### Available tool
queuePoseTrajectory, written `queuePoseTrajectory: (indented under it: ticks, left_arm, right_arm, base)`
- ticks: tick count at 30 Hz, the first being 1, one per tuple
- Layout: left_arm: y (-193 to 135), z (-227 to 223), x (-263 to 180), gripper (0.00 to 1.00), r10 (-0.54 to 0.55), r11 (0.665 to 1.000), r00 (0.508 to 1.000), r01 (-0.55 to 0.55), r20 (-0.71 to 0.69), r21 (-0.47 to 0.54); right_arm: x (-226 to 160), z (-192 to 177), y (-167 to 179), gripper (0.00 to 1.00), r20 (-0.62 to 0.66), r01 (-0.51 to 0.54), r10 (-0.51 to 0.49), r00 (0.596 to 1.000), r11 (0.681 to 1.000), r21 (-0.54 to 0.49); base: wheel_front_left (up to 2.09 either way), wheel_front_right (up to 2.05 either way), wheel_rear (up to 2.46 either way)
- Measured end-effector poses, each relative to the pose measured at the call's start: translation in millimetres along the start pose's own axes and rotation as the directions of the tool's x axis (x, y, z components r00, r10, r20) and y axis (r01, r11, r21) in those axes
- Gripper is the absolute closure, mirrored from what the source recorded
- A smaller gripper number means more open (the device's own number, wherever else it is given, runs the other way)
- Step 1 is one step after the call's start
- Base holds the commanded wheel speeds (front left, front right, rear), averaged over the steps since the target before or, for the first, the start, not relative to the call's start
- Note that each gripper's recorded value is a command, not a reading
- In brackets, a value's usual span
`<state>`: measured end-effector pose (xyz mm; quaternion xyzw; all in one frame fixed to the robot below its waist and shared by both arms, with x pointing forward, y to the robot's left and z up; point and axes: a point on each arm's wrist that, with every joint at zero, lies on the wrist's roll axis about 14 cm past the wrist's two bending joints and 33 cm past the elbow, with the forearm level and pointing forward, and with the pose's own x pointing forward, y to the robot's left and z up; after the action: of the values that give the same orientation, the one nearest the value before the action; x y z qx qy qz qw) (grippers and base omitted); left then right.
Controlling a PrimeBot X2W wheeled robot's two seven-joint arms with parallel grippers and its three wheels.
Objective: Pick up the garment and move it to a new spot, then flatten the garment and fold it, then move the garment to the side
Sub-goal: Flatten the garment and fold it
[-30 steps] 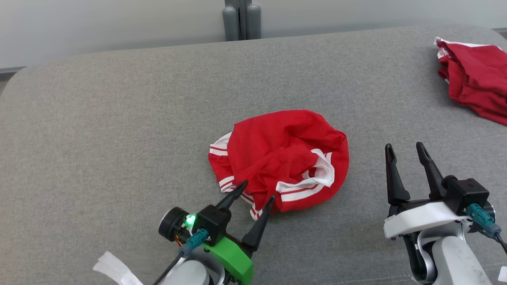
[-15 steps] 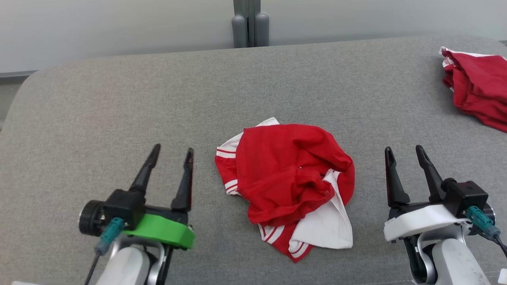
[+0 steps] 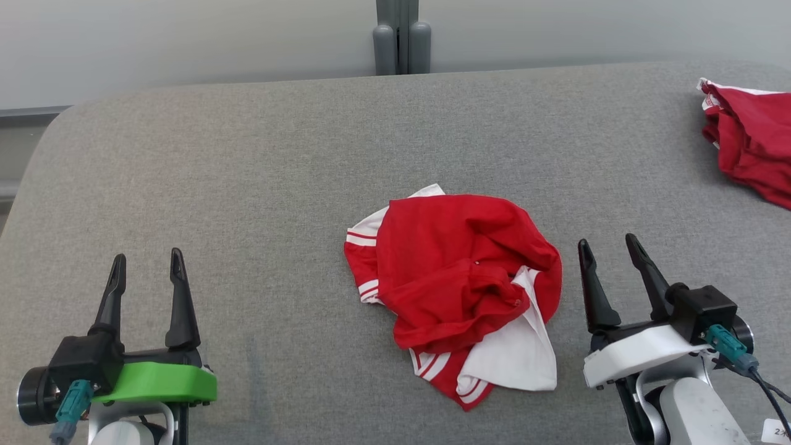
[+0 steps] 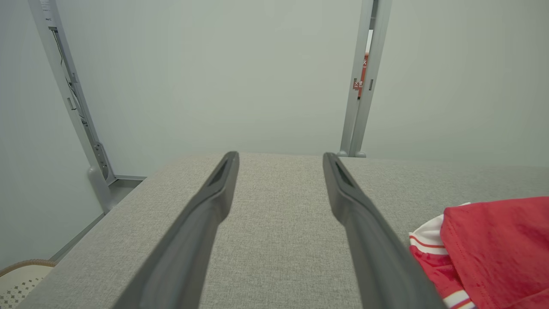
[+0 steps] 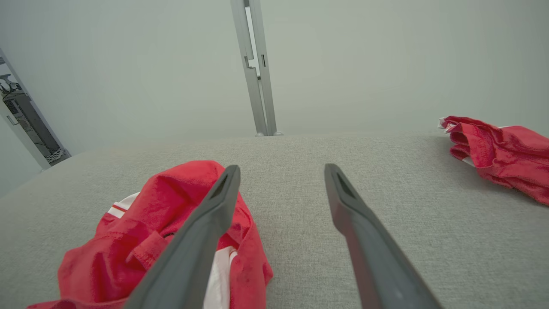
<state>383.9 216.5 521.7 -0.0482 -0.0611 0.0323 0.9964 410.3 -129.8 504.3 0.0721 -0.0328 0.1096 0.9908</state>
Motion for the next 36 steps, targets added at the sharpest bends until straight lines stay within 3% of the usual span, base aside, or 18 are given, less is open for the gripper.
queuePoseTrajectory:
  ticks: [9, 15, 20, 23, 31, 36]
  left_arm:
    - [3, 5, -5, 0.0, 0.01, 1.0, 1.0, -0.009, 0.02, -0.002]
    - [4, 5, -9, 0.0, 0.01, 1.0, 1.0, -0.01, 0.021, -0.001]
    - [6, 6, -13, 0.0, 0.018, 1.0, 1.0, -0.017, 0.023, -0.003]
    - [8, 6, -14, 0.0, 0.026, 1.0, 0.999, -0.026, 0.024, -0.004]
    - [11, 0, -17, 0.0, 0.035, 0.999, 0.999, -0.035, 0.004, -0.005]
    - [17, -3, -20, 0.0, 0.053, 0.999, 0.999, -0.053, -0.006, -0.002]
  right_arm:
    - [1, -5, 50, 0.0, -0.047, -0.188, 0.186, 0.981, 0.981, -0.041]
    - [-14, -18, 97, 0.0, -0.126, -0.367, 0.357, 0.925, 0.928, -0.066]
    - [-43, -42, 122, 0.0, -0.243, -0.5, 0.472, 0.848, 0.863, -0.07]
    - [-48, -49, 120, 0.0, -0.281, -0.532, 0.49, 0.825, 0.842, -0.09]
    - [-29, -59, 102, 0.0, -0.339, -0.562, 0.481, 0.809, 0.801, -0.204]
    - [-21, -67, 100, 0.0, -0.362, -0.578, 0.484, 0.797, 0.785, -0.223]
  base:
    - [0.0, 0.0, 0.0]
    - [0.0, 0.0, 0.0]
    - [0.0, 0.0, 0.0]
    - [0.0, 0.0, 0.0]
    - [0.0, 0.0, 0.0]
    - [0.0, 0.0, 0.0]
